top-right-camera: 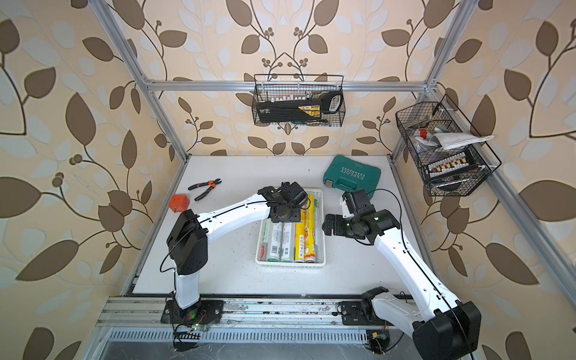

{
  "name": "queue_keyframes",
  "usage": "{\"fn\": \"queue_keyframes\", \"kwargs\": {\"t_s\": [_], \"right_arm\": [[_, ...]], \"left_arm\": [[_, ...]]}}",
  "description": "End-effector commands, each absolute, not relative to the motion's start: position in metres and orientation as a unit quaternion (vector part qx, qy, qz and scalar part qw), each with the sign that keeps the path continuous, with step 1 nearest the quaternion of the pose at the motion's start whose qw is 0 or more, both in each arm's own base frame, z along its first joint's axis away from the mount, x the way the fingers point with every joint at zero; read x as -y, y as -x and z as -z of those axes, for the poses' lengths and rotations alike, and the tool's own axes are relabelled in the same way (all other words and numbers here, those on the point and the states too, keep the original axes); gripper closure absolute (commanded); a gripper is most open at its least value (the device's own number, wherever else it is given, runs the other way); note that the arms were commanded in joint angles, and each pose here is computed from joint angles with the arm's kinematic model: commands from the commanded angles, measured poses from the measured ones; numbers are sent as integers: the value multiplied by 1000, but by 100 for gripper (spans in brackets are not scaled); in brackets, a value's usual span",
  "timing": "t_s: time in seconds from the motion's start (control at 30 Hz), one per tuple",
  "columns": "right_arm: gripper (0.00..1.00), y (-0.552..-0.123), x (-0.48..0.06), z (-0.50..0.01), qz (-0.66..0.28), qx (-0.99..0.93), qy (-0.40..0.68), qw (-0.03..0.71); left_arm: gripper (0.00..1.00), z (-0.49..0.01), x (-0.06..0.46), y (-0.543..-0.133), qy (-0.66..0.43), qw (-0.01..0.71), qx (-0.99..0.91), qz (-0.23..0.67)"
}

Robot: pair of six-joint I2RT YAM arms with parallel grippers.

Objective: Put the plastic wrap into the basket
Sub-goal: Place the plastic wrap in the basket, then reset both arms

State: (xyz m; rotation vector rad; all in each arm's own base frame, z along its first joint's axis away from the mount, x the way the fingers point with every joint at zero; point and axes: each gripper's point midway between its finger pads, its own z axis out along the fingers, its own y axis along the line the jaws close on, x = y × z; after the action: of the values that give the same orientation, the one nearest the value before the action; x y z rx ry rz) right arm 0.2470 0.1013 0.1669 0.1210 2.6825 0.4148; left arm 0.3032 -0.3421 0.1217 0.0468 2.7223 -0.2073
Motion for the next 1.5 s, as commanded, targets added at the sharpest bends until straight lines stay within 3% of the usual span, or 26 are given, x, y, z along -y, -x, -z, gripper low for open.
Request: {"fn": "queue_keyframes", "kwargs": {"t_s": [0.0, 0.27, 0.53, 0.83, 1.13, 1.33, 1.47], "right_arm": [[1, -242, -99, -160, -147, -968, -50, 197], [1, -246, -95, -171, -138, -965, -47, 218], [1, -268, -76, -195, -84, -951, -44, 296], [1, -313, -48, -198, 13, -916, -46, 398], [1, -354, -12, -180, 104, -843, -65, 524], [1, -367, 12, -150, 153, -822, -67, 544], [1, -371, 23, -137, 135, -807, -77, 570]], "left_arm": [[37, -162, 343, -307, -33, 244, -965, 92], [28, -206, 332, -319, -64, 318, -942, 87], [2, -266, 285, -344, -74, 443, -894, 6], [1, -295, 172, -374, -1, 536, -843, -47], [1, -251, 21, -369, 124, 549, -815, -141], [1, -204, -42, -354, 178, 535, -802, -198], [1, -172, -63, -347, 183, 521, -801, -233]]}}
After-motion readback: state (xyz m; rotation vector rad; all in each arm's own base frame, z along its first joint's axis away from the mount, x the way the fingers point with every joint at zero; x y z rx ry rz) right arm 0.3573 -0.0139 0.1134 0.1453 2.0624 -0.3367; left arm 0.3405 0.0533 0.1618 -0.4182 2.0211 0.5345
